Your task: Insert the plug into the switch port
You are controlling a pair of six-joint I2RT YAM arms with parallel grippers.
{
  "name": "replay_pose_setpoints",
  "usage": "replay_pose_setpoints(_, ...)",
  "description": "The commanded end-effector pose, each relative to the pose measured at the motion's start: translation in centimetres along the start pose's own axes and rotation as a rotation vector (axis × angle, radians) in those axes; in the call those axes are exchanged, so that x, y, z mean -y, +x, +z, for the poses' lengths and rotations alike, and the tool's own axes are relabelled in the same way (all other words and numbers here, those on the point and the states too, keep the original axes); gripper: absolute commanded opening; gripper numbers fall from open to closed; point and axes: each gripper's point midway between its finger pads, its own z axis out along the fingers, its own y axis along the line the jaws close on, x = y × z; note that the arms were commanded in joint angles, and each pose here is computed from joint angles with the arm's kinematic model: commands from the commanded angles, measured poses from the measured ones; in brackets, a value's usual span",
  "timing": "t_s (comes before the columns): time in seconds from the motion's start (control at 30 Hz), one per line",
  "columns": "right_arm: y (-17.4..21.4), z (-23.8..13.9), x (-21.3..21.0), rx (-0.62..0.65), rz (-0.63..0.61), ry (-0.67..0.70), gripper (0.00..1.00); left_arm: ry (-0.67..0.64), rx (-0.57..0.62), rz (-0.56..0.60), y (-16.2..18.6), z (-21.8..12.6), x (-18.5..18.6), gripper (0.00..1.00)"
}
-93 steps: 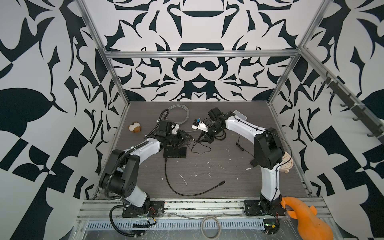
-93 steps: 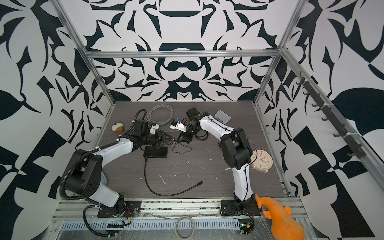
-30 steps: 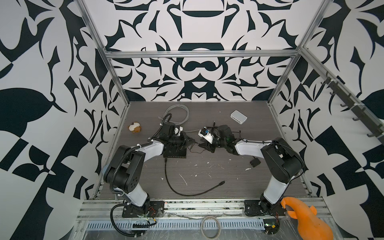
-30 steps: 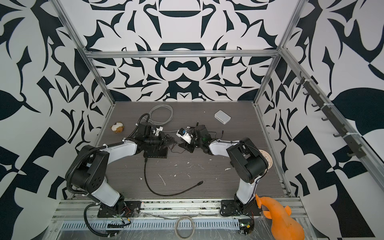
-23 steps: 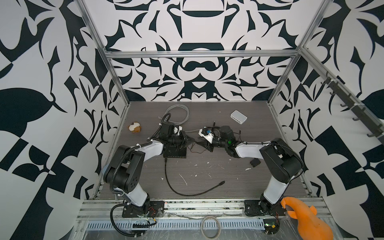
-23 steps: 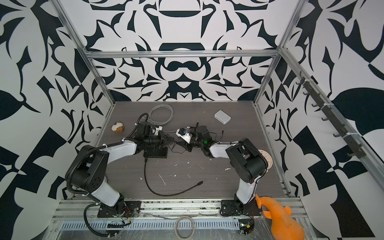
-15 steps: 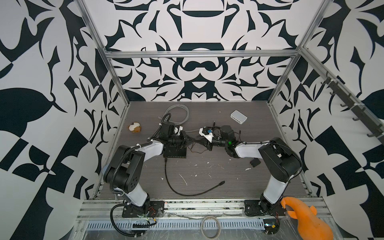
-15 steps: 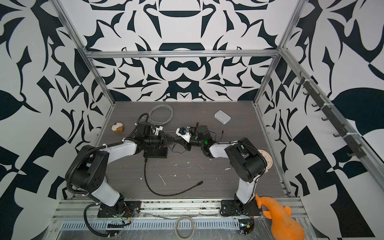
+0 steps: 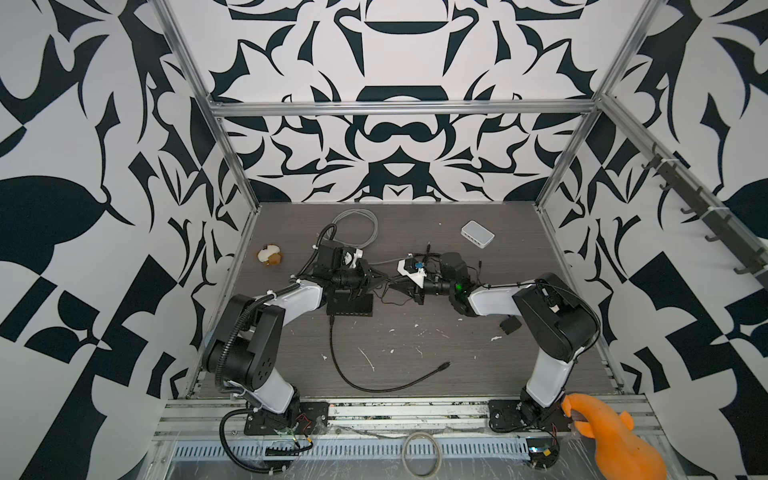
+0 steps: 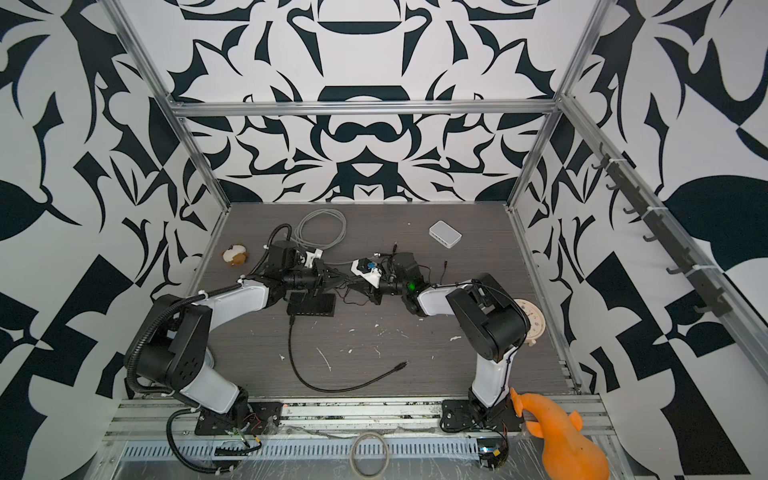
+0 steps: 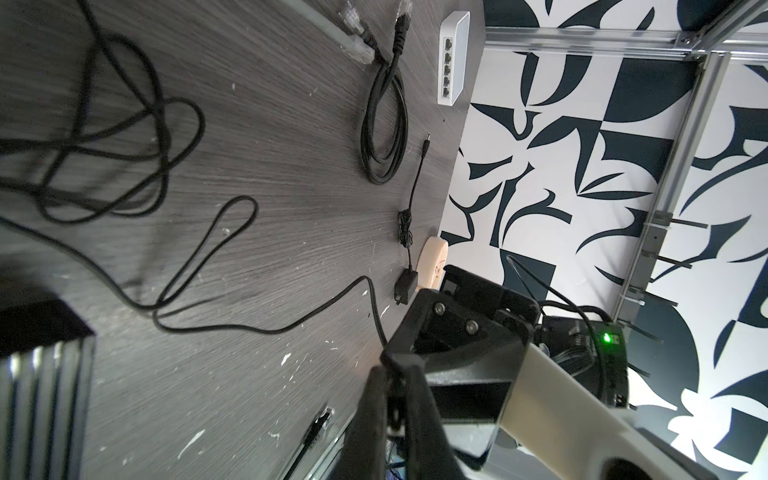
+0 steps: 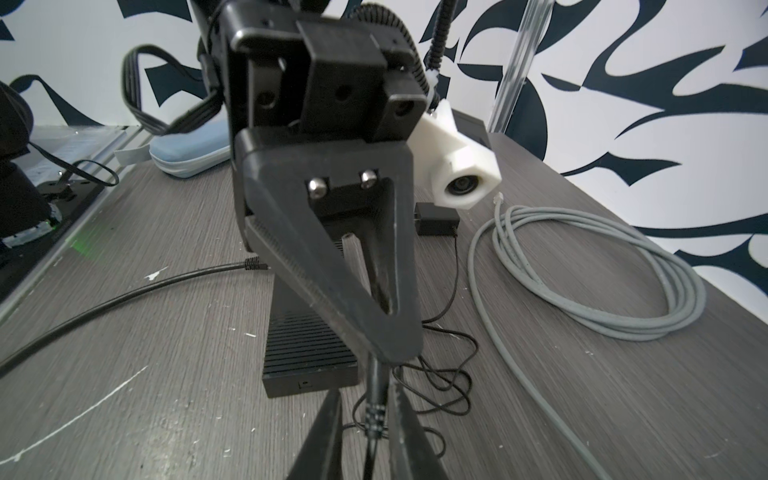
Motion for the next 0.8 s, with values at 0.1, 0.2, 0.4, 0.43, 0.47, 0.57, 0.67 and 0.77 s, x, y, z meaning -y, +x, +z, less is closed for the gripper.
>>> replay_pose_setpoints(0.1, -1.9, 0.1, 0.4, 0.066, -0.021, -0.002, 0.15, 0.005, -0.022, -0.003, 0.7, -0.4, -0.1, 0.06)
replay_pose_setpoints(0.2, -2.2, 0.2, 0.5, 0.073, -0.023, -0.005, 0.15, 0.007, -0.022, 0.0, 0.7, -0.4, 0.0, 0.06)
replay_pose_setpoints(0.4, -2.5, 0.3, 0.5, 0.09, -0.015, -0.01, 0.15, 0.01, -0.021, 0.0, 0.7, -0.4, 0.1, 0.06)
replay_pose_setpoints(0.43, -2.6, 0.2, 0.4, 0.1, -0.014, -0.008, 0.16, 0.009, -0.022, -0.001, 0.7, -0.4, 0.0, 0.06)
replay_pose_setpoints(0.47, -2.8, 0.2, 0.5, 0.109, -0.015, -0.006, 0.17, 0.008, -0.021, -0.002, 0.7, -0.4, 0.0, 0.06)
replay_pose_setpoints(0.57, -2.9, 0.2, 0.5, 0.113, -0.012, -0.009, 0.17, 0.01, -0.021, -0.003, 0.7, -0.4, 0.0, 0.05)
replay_pose_setpoints(0.67, -2.8, 0.3, 0.4, 0.109, -0.007, -0.02, 0.11, 0.01, -0.022, -0.005, 0.7, -0.3, 0.0, 0.05)
replay_pose_setpoints(0.77, -2.7, 0.3, 0.2, 0.103, -0.009, -0.023, 0.03, 0.011, -0.021, -0.004, 0.7, -0.4, 0.0, 0.05)
